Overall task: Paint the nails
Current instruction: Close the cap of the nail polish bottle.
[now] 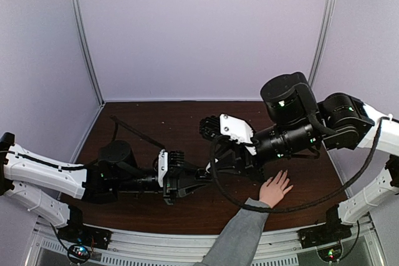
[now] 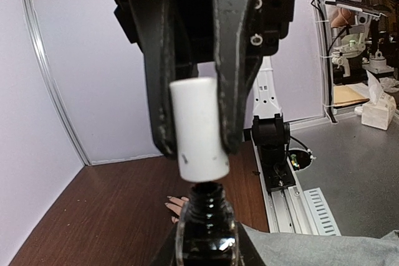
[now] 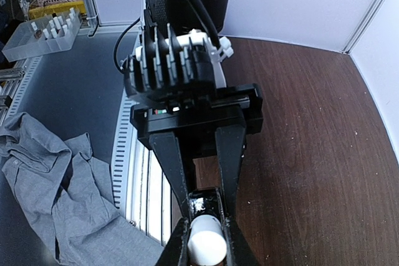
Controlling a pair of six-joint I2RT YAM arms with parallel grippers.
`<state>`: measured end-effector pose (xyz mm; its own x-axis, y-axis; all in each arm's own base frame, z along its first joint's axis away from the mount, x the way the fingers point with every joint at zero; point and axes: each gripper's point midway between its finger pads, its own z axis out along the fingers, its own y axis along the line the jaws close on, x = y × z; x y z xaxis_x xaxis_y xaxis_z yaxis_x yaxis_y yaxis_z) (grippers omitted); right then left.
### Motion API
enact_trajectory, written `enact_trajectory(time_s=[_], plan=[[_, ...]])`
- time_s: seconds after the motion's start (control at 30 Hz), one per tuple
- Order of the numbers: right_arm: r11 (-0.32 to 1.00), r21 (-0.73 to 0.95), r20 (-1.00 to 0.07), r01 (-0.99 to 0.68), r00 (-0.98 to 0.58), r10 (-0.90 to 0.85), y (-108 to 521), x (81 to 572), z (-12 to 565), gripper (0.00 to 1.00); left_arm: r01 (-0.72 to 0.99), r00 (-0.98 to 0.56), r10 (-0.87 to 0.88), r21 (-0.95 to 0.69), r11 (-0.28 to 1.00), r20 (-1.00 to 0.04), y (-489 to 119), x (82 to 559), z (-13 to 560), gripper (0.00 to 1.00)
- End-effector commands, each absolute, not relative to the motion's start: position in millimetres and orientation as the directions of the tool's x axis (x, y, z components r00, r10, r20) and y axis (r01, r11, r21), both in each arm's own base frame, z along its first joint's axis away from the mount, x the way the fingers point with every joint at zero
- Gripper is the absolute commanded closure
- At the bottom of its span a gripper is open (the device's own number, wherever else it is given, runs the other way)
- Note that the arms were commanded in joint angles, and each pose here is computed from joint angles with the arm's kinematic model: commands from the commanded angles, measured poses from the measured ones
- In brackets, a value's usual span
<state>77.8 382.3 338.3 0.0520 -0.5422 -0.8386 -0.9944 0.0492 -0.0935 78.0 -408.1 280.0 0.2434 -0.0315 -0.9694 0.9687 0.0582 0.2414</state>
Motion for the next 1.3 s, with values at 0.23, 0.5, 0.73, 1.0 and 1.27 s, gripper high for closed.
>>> enact_trajectory(time_s=[0.23, 0.5, 0.73, 1.0, 1.27], plan=[[0.058, -0.127, -0.790, -0.990, 0.065, -0.609, 382.5, 84.2, 314.2, 1.00, 0.966, 0.249, -0.112, 0.239, 0.093, -0.962, -407.8, 79.3, 313.3, 1.00], [0.021, -0.157, -0.761, -0.987, 0.107, -0.640, 385.1, 84.6, 300.2, 1.00, 0.970, 0.240, -0.144, 0.232, 0.069, -0.960, -409.2, 74.7, 321.5, 1.00], [-0.007, -0.181, -0.749, -0.983, 0.143, -0.647, 385.9, 84.1, 293.0, 1.00, 0.972, 0.236, -0.177, 0.234, 0.034, -0.955, -406.9, 67.1, 334.2, 1.00], [0.237, -0.210, -0.753, -0.949, 0.003, -0.658, 388.3, 130.7, 290.2, 1.00, 0.941, 0.253, -0.202, 0.192, 0.279, -0.946, -394.7, 105.9, 355.8, 1.00], [0.457, -0.182, -0.802, -0.871, -0.137, -0.581, 394.5, 168.1, 302.0, 1.00, 0.847, 0.278, -0.191, 0.147, 0.511, -0.941, -387.4, 148.0, 359.3, 1.00]])
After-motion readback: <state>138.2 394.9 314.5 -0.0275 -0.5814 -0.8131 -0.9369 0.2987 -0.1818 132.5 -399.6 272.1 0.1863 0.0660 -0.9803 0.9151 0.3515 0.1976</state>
